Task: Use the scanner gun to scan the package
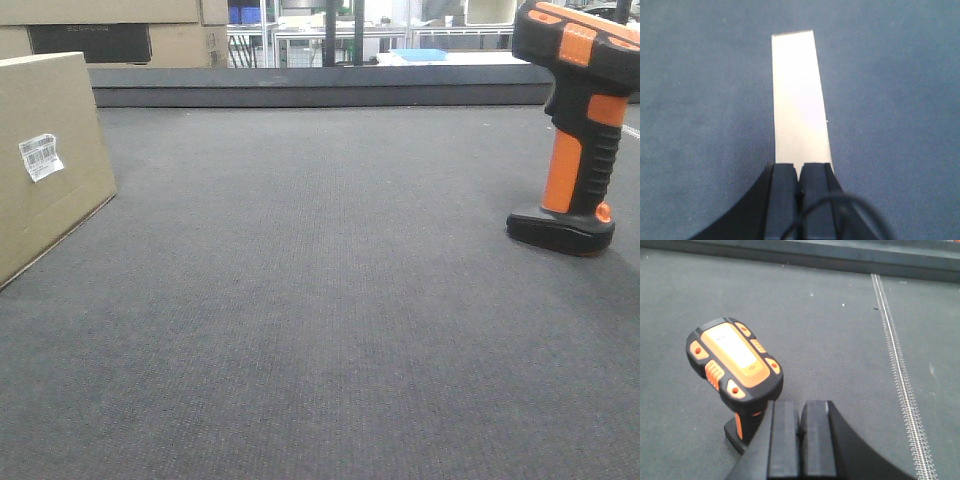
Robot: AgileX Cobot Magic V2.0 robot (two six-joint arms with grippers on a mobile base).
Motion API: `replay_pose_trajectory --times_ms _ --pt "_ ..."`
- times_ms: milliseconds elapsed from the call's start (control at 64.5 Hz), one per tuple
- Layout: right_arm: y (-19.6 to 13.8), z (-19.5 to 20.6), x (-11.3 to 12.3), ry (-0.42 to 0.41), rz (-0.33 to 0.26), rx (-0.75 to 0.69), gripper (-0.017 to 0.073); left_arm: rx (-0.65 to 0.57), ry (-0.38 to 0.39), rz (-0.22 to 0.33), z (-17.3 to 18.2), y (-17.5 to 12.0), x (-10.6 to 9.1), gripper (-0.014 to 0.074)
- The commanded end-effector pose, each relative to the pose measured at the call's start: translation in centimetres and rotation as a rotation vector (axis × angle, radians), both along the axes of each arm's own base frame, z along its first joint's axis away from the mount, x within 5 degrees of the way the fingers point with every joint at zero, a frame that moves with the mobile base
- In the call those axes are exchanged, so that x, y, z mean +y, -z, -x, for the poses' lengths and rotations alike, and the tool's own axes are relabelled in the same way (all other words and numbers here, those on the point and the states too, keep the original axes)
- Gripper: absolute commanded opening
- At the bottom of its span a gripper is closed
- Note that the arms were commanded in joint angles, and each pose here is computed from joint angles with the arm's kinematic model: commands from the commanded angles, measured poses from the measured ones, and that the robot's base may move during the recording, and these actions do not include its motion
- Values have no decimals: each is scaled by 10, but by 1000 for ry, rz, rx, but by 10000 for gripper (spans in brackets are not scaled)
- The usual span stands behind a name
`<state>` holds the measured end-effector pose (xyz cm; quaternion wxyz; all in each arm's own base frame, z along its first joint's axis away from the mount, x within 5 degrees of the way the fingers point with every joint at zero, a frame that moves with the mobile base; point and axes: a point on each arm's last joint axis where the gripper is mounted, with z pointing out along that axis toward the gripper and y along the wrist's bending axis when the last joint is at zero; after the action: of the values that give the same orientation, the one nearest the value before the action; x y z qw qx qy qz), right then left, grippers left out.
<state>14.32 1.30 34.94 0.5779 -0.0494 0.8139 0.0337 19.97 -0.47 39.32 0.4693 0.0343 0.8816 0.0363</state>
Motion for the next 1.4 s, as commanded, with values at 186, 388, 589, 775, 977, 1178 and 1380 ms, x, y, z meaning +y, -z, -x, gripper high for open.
replay_pose_trajectory --times_ms 186,388,589,775,977,1178,1380 --pt "40 27 -3 12 11 -3 -159 -293 44 11 58 37 0 -111" --pt "56 57 -4 13 7 -82 -159 -551 71 34 96 54 0 -111" --pt "50 87 -5 13 -4 -237 -159 -632 76 52 115 70 0 -111" --pt "46 97 -6 14 -8 -301 -159 -632 75 52 116 72 0 -111" --pt "46 97 -6 14 -8 -301 -159 -632 75 52 116 72 0 -111" --pt "46 97 -6 14 -8 -301 -162 -632 75 52 116 72 0 -111" --pt "46 97 -6 14 -8 -301 -162 -632 75 52 116 72 0 -111"
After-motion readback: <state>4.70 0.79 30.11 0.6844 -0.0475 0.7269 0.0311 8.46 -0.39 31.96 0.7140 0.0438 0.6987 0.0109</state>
